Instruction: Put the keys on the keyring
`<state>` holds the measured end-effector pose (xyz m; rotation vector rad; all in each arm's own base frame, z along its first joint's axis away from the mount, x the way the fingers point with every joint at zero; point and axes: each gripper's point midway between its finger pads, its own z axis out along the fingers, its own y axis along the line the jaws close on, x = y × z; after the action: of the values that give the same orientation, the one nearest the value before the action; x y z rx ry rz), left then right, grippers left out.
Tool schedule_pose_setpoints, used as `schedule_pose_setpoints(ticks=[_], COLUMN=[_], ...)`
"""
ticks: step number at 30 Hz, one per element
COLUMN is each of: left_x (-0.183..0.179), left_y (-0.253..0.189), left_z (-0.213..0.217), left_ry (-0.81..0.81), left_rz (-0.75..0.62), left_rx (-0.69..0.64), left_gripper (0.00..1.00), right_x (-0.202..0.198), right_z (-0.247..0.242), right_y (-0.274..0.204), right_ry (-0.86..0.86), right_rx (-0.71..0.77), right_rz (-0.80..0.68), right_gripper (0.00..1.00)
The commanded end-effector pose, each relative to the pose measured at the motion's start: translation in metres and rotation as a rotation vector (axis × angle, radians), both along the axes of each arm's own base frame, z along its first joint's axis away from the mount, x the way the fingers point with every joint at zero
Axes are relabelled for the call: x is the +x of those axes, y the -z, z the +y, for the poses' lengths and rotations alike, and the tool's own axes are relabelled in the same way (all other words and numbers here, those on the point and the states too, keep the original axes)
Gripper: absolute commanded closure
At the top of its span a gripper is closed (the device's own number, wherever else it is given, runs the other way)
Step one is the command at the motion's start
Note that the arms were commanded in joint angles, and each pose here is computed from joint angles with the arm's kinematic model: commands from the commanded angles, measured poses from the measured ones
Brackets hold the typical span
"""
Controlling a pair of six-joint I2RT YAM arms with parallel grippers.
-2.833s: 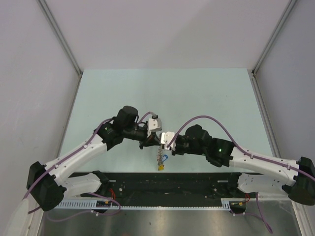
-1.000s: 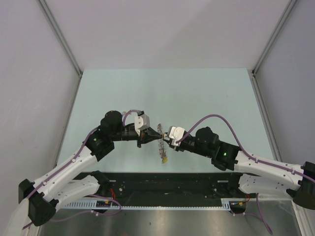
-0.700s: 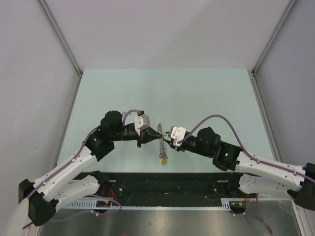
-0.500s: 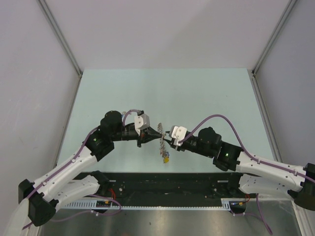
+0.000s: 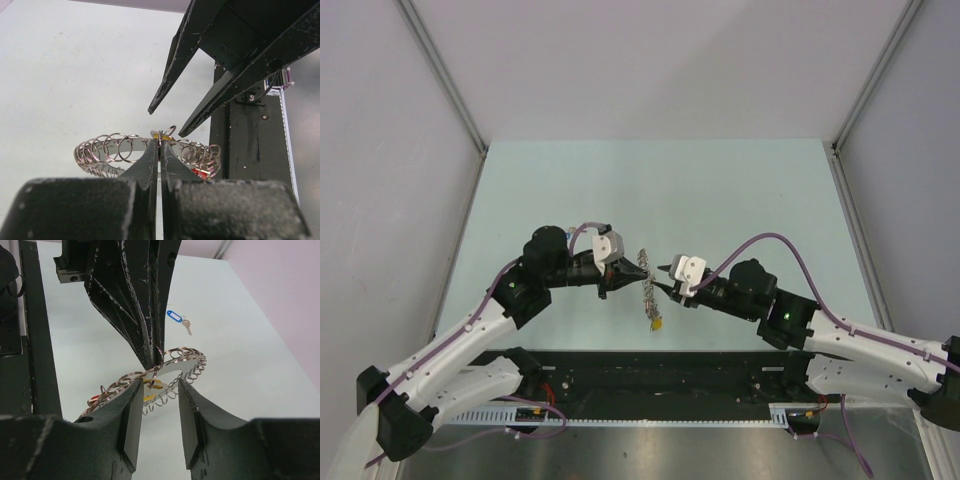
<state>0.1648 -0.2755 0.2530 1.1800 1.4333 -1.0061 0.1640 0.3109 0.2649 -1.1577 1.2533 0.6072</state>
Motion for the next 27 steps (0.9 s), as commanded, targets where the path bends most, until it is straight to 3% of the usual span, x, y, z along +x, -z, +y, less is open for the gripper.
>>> schedule_pose_setpoints(ticks=[1, 6, 14, 20, 24, 26, 27], left_x=[-0.002, -0.004, -0.004, -0.005, -0.004, -0.004, -0.002], left_y=[-0.021, -0.022, -0.020, -0.022, -0.027, -0.028, -0.027], left_z=[0.000, 0.000, -0.001, 0.000, 0.000, 0.000, 0.001], left_ry=[0.007, 0.013, 0.019, 0.018, 0.006, -0.001, -0.007], left_rz=[-0.050, -0.053, -0.045, -0.046, -0.057, -0.058, -0.058], left_rx=[-0.058, -0.061, -0.056, -0.073, -0.096, -0.097, -0.093], left_gripper=[1.00, 1.00, 1.00, 0.99, 0.99, 1.00, 0.95], right_x=[-0.001, 0.000, 0.001, 0.003, 0.003, 0.003, 0.003], right_z=[0.005, 0.010, 0.016, 0.017, 0.017, 0.016, 0.016], right_y=[-0.012, -0.012, -0.013, -0.002, 0.000, -0.001, -0.002], right_ry=[-0.011, -0.024, -0.035, -0.032, -0.031, -0.034, -0.033], right_rx=[0.042, 0.047, 0.055, 0.021, 0.010, 0.009, 0.004], right_rz=[-0.013, -0.018, -0.025, -0.012, -0.015, -0.025, -0.033], right_gripper=[0.63, 0.71, 0.72, 0.85, 1.00, 1.00, 1.00])
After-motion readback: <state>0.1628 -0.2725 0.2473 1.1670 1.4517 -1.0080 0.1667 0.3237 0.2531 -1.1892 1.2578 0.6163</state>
